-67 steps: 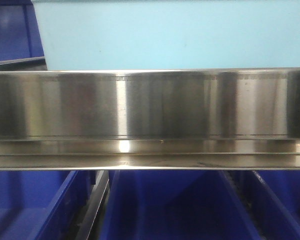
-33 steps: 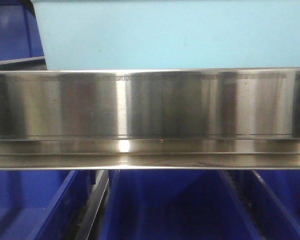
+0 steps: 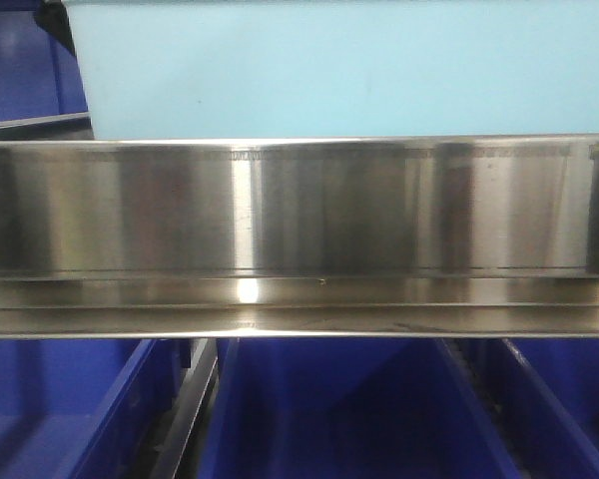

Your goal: Move two blue bins to right shelf middle

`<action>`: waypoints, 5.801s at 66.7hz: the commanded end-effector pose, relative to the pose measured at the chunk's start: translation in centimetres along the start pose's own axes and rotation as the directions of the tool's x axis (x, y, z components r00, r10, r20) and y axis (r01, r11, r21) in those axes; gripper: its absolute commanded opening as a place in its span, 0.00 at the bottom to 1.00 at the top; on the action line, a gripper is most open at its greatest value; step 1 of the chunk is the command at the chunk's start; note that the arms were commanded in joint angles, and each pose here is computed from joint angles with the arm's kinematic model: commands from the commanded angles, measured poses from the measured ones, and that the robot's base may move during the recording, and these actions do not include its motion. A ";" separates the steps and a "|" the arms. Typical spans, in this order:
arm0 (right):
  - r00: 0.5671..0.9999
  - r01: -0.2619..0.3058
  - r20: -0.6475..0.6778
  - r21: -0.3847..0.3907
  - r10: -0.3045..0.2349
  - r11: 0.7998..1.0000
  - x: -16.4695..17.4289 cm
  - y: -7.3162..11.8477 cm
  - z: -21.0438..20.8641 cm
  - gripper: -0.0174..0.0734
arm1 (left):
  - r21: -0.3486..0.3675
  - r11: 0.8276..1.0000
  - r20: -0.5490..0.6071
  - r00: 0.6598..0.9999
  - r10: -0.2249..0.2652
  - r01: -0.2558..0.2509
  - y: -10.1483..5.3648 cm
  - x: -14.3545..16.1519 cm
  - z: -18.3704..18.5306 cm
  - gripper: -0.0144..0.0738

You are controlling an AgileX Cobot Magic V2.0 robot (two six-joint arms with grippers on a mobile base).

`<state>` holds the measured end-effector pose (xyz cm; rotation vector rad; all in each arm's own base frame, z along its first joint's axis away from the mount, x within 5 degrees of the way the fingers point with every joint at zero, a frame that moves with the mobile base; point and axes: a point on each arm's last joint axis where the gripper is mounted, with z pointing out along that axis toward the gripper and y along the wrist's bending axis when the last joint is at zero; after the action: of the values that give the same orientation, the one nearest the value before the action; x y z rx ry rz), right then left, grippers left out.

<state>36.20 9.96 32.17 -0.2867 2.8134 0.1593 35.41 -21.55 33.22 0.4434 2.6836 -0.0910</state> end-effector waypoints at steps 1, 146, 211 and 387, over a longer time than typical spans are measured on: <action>1.000 -0.001 0.018 0.003 0.001 1.000 0.1 -0.1 -0.6 0.53 | 0.022 1.000 0.013 1.000 -0.014 0.014 -0.2 -0.1 -0.5 0.64; 0.747 0.048 0.664 -0.023 -0.021 0.999 -0.5 1.2 -20.6 0.01 | 0.184 0.983 0.569 0.814 -0.117 0.013 1.4 -1.3 -21.1 0.04; 0.747 0.048 0.664 -0.023 -0.021 0.999 -0.5 1.2 -20.6 0.01 | 0.180 0.984 0.570 0.813 -0.116 0.014 1.5 -1.3 -21.1 0.04; 0.704 0.050 0.710 -0.024 -0.018 0.998 -0.9 1.2 -20.9 0.01 | 0.124 0.992 0.586 0.805 -0.097 0.029 2.0 -1.4 -21.1 0.04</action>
<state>30.44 8.80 51.62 -0.2590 2.0959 0.2802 29.98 -17.19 51.86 0.2748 2.1302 -0.2686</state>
